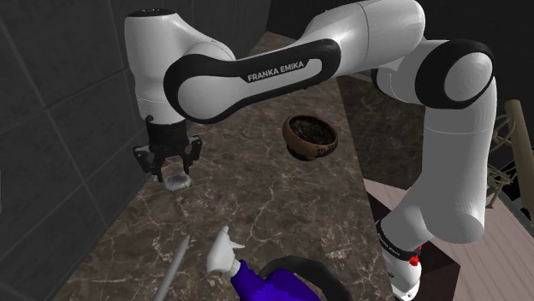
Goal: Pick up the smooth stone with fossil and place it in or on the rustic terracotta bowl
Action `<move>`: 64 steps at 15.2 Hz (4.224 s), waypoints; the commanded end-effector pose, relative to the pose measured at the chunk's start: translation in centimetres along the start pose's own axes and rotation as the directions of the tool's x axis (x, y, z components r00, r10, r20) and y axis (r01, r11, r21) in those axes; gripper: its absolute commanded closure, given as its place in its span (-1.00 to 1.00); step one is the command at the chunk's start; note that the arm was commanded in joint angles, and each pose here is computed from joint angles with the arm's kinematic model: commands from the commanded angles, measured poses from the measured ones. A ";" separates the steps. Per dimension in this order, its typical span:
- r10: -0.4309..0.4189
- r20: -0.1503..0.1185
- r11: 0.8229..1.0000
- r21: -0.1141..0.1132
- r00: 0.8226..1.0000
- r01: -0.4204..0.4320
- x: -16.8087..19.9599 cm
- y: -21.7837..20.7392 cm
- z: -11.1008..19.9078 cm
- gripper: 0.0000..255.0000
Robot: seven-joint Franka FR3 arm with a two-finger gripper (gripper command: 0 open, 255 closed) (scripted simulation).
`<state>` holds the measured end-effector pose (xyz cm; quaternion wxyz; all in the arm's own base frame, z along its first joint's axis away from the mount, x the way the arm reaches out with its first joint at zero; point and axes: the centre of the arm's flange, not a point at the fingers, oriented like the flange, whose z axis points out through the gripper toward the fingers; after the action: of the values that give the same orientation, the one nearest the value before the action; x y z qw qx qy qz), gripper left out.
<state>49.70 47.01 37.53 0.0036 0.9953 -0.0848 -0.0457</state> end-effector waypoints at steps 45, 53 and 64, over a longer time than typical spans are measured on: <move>0.236 -0.256 0.972 0.044 0.937 -0.232 -7.9 -0.4 2.2 1.00; 0.236 -0.256 0.972 0.044 0.937 -0.232 -8.2 -0.4 -2.0 1.00; 0.236 -0.256 0.972 0.044 0.937 -0.232 -8.8 -0.3 -7.8 1.00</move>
<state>41.83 48.80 45.36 0.0136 0.9755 -0.2017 0.0864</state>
